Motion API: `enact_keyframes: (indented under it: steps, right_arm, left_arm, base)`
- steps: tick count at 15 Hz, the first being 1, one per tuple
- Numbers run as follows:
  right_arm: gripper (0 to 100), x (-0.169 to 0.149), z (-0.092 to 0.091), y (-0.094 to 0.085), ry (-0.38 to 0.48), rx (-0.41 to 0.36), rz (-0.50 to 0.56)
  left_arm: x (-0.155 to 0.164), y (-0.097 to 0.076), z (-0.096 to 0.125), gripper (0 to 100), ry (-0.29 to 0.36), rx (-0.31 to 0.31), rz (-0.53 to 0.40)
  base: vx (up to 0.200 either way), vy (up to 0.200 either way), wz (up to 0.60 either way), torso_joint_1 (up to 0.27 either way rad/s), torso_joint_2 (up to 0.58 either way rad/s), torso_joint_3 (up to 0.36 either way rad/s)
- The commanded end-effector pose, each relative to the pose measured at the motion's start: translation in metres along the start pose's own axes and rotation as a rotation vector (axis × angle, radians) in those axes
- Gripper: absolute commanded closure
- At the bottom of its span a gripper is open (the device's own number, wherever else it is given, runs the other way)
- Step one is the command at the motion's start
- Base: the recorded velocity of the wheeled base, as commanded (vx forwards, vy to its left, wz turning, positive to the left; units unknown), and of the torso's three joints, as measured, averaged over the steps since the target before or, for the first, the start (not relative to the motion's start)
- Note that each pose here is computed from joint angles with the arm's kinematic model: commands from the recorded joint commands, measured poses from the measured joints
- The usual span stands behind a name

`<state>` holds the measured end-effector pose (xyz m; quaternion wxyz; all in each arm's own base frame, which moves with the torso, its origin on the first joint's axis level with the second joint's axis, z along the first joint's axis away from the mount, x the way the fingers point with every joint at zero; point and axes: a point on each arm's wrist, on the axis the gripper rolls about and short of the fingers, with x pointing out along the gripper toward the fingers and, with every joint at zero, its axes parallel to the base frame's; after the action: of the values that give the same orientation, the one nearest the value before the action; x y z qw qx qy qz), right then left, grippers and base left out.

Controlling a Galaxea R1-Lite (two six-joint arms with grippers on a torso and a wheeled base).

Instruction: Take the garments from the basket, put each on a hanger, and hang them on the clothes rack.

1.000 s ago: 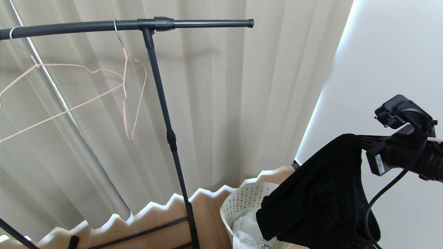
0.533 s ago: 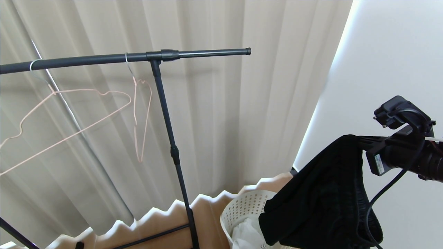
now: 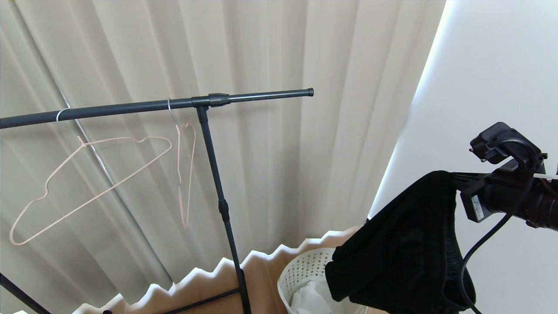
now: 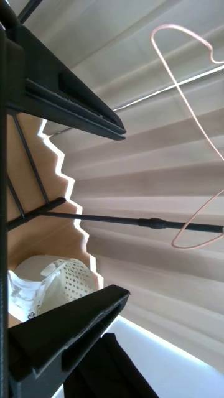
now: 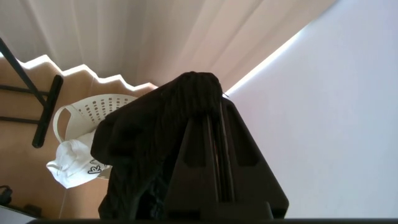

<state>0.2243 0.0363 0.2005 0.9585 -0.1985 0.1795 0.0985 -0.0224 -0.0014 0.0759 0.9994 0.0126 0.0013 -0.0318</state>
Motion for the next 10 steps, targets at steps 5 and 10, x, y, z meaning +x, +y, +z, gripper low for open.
enact_keyframes:
  steps: [5, 10]
  right_arm:
    - [100, 0.0016, -0.0032, 0.0014, 0.014, -0.001, 0.005]
    - [100, 0.0024, -0.0059, 0.0032, -0.015, -0.003, -0.003]
  left_arm:
    - [0.0001, 0.0000, 0.0001, 0, 0.001, 0.002, -0.001]
    - [0.0001, 0.0000, 0.0001, 0, 0.001, 0.001, -0.001]
  base:
    - [0.000, 0.000, 0.00, 0.170, -0.37, -0.203]
    - [0.000, 0.000, 0.00, 0.097, -0.21, -0.111]
